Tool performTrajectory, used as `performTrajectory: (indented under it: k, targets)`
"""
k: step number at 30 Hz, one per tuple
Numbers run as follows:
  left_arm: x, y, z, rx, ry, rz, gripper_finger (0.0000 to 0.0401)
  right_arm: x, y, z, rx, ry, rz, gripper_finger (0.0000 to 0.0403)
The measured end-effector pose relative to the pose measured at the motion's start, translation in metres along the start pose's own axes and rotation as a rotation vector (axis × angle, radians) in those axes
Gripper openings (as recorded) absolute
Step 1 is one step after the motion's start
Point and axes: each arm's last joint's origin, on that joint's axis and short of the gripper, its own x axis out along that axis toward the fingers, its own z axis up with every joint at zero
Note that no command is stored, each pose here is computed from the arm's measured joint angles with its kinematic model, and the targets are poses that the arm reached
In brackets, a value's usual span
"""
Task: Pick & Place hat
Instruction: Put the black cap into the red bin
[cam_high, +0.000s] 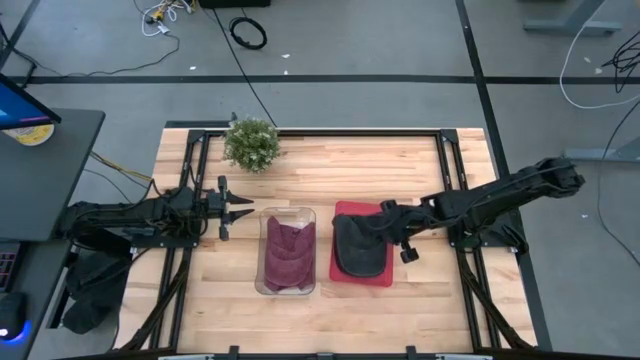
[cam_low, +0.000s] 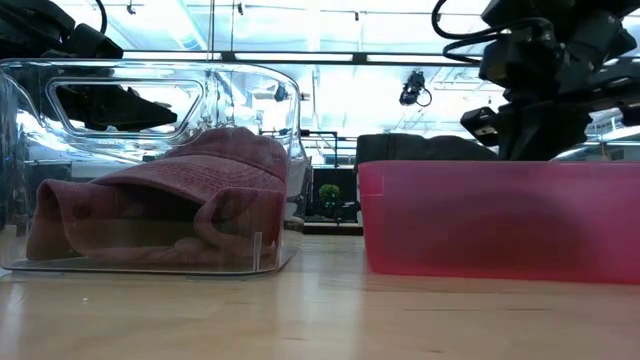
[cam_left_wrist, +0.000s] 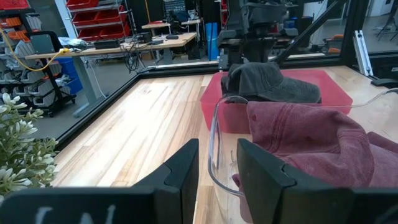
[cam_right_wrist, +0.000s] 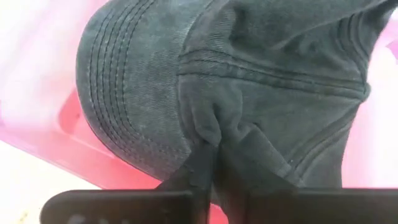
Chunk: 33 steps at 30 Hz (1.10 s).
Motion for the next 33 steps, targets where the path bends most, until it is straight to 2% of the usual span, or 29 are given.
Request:
performTrajectory:
  k: [8,16,20,27,30,33]
  targets:
    - [0.000,0.000,0.000,0.000,0.000,0.000,0.0115,-0.014,0.000,0.002,0.066,-0.069,-0.013,0.0084]
    - [0.000,0.000,0.000,0.000,0.000,0.000,0.0115,-0.029,-0.002,0.016,0.032,-0.254,-0.047,0.0128]
    - [0.000,0.000,0.000,0.000,-0.001,0.000,0.0115,-0.035,-0.005,0.032,-0.038,-0.433,-0.092,0.0138]
    - [0.000,0.000,0.000,0.000,0.000,0.000,0.0115,-0.051,-0.010,0.056,-0.059,-0.731,-0.165,0.0141]
    - [0.000,0.000,0.000,0.000,-0.001,0.000,0.0115,-0.057,-0.014,0.062,0.002,-0.816,-0.219,0.0142]
    - [0.000,0.000,0.000,0.000,0.000,0.000,0.0115,-0.056,-0.018,0.061,0.055,-0.803,-0.235,0.0142]
